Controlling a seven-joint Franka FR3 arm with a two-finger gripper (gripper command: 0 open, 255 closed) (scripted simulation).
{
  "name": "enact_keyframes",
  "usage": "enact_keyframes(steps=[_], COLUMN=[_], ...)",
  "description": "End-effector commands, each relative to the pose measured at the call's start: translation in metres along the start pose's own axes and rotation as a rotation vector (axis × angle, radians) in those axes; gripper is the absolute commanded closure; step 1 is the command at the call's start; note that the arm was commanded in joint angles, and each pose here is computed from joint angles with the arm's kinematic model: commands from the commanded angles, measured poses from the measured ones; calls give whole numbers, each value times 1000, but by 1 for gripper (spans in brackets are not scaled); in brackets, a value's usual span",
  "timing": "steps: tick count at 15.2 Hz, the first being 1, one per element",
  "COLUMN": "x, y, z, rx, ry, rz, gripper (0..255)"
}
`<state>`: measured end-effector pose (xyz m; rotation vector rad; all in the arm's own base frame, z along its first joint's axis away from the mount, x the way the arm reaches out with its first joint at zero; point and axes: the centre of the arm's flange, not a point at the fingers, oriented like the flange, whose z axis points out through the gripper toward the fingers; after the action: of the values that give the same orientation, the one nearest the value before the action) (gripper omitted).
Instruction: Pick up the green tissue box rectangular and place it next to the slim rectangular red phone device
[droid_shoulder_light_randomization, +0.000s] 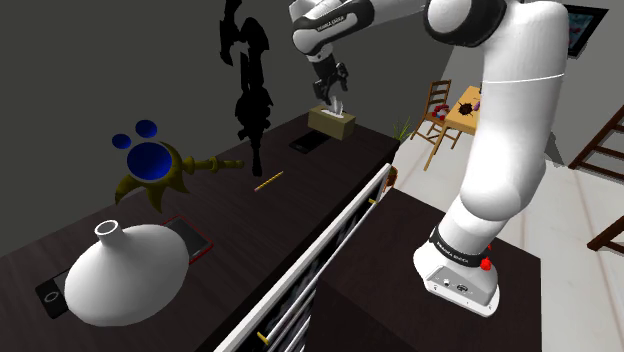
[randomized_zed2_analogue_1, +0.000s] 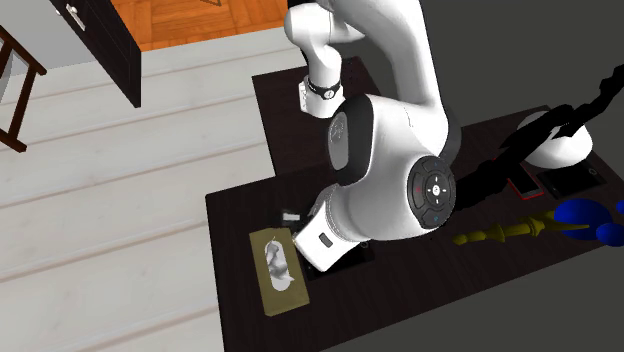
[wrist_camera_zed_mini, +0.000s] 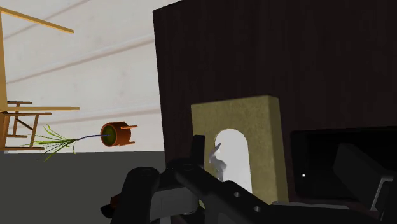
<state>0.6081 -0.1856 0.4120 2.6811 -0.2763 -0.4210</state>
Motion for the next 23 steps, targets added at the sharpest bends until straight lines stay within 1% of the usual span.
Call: enact_keyframes(steps=[1, 3, 4, 12, 19, 20, 23], x=[24, 47, 52, 50, 50, 50, 50], y=[10, 19, 21, 23, 23, 23, 23], z=[13, 25, 28, 68, 68, 68, 68], rx=[-24, -47, -52, -52, -52, -52, -52], ry=[-19, -37, -41, -41, -41, -41, -41], rz=[9, 18, 21, 21, 21, 21, 21], gripper=[0, 0, 0, 0, 0, 255, 255])
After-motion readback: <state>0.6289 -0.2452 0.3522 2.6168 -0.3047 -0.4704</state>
